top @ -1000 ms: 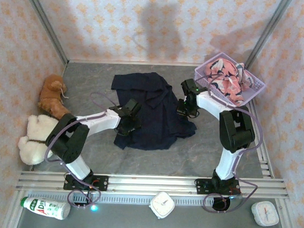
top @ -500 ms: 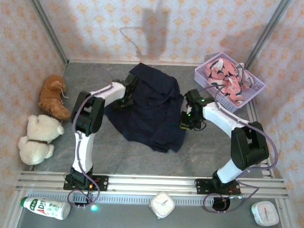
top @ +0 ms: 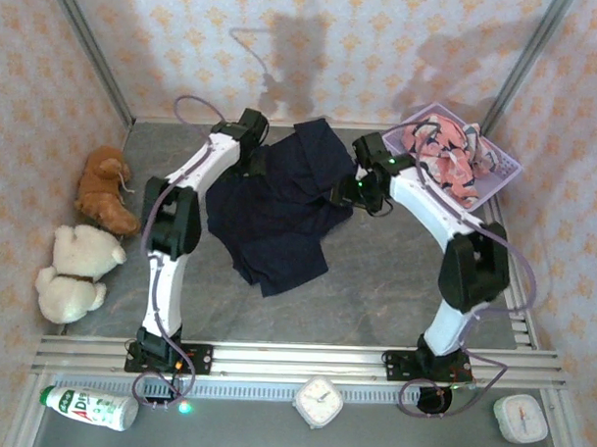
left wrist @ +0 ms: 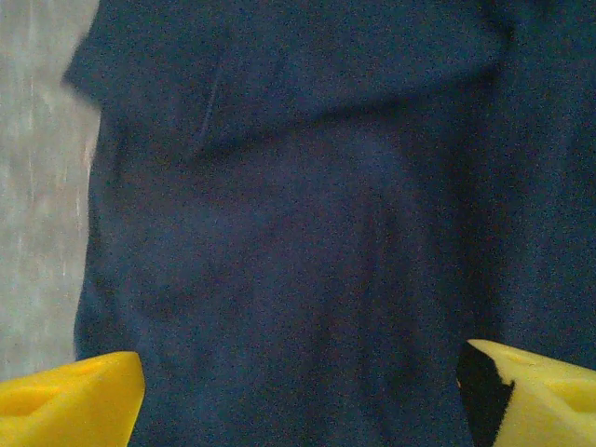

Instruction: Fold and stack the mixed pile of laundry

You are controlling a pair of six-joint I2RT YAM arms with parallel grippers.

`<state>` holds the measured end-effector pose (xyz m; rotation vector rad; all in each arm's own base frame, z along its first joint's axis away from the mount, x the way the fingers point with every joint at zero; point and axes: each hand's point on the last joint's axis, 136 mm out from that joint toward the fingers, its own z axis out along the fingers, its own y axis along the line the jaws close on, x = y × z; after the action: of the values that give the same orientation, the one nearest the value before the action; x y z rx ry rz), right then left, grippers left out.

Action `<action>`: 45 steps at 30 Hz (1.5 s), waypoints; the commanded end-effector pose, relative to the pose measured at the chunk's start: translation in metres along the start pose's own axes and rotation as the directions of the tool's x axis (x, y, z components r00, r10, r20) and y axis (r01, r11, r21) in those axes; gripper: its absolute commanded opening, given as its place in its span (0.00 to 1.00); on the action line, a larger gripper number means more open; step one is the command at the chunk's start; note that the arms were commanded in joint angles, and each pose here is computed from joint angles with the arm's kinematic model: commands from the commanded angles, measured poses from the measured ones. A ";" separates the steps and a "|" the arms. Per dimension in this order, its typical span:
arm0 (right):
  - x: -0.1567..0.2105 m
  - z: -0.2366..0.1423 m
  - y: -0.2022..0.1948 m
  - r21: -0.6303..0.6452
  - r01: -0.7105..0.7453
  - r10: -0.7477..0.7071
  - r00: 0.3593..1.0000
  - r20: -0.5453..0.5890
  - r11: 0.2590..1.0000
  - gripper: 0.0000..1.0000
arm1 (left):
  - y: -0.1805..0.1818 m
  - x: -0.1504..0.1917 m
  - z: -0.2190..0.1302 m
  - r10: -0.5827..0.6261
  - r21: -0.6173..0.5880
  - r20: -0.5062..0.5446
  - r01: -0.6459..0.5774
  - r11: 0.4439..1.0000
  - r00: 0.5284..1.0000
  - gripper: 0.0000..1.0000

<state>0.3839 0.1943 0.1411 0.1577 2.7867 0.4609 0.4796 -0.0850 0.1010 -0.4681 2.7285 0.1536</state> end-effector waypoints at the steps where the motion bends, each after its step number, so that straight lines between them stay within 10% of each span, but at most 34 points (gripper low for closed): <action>1: -0.038 0.038 0.002 0.055 -0.038 0.034 0.996 0.080 0.998 0.63 | -0.022 0.048 -0.024 -0.141 0.199 -0.084 0.156 0.968 0.986 0.88; 14: -0.114 0.130 -0.003 0.149 -0.268 0.238 0.952 0.193 0.952 0.63 | -0.013 0.159 0.017 -0.319 0.119 -0.167 0.340 0.933 0.933 0.82; 17: -0.129 0.132 -0.011 0.148 -0.319 0.280 0.931 0.232 0.936 0.35 | 0.010 0.175 0.031 -0.291 0.019 -0.163 0.298 0.954 0.943 0.81; 20: -0.141 0.116 -0.015 0.111 -0.363 0.327 0.911 0.249 0.925 0.00 | 0.033 0.184 0.044 -0.274 -0.070 -0.168 0.266 0.961 0.947 0.79; 31: -0.082 0.018 -0.079 0.094 -0.449 0.419 0.878 0.230 0.889 0.00 | 0.086 0.136 0.062 -0.229 -0.220 -0.162 0.191 0.957 0.960 0.77; 38: -0.002 0.020 -0.156 0.243 -0.556 0.521 0.831 0.197 0.795 0.02 | 0.085 0.079 0.042 -0.143 -0.243 -0.086 0.119 0.963 0.986 0.79; 41: 0.035 0.021 -0.173 0.310 -0.571 0.547 0.820 0.169 0.760 0.45 | 0.090 0.065 0.038 -0.135 -0.246 -0.076 0.113 0.963 0.988 0.80; 45: 0.052 0.003 -0.165 0.256 -0.507 0.467 0.861 0.204 0.823 0.69 | 0.083 0.064 0.034 -0.129 -0.198 -0.097 0.108 0.974 0.987 0.83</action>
<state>0.3234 0.0482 0.0340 1.0593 2.7605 0.0892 0.4150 -0.0270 0.0420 -0.7656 2.7535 0.3165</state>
